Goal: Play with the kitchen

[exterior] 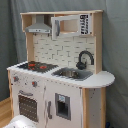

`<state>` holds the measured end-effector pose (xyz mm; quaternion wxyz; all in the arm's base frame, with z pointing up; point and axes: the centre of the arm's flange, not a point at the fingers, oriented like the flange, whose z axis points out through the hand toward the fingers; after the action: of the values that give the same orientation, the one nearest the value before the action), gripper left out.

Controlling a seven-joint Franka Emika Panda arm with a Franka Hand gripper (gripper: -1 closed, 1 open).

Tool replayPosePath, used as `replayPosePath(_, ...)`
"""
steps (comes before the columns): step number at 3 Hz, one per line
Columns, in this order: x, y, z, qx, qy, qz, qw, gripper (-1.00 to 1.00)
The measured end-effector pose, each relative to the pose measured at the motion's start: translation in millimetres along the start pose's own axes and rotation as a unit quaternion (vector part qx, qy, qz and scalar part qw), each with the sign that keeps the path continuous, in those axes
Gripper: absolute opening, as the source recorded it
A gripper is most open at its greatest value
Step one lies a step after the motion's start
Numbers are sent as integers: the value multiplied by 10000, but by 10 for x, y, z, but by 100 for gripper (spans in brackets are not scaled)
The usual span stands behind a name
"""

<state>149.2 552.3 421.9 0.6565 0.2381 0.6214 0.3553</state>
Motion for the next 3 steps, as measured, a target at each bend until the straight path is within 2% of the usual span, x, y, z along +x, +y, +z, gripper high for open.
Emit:
replayPosePath(1, 82, -454, 45, 293, 50, -265, 9992, 100)
replayPosePath(2, -121, -768, 135, 513, -6, -365, 9980, 100)
replayPosePath(3, -244, -1057, 475, 850, -25, -385, 9956, 100)
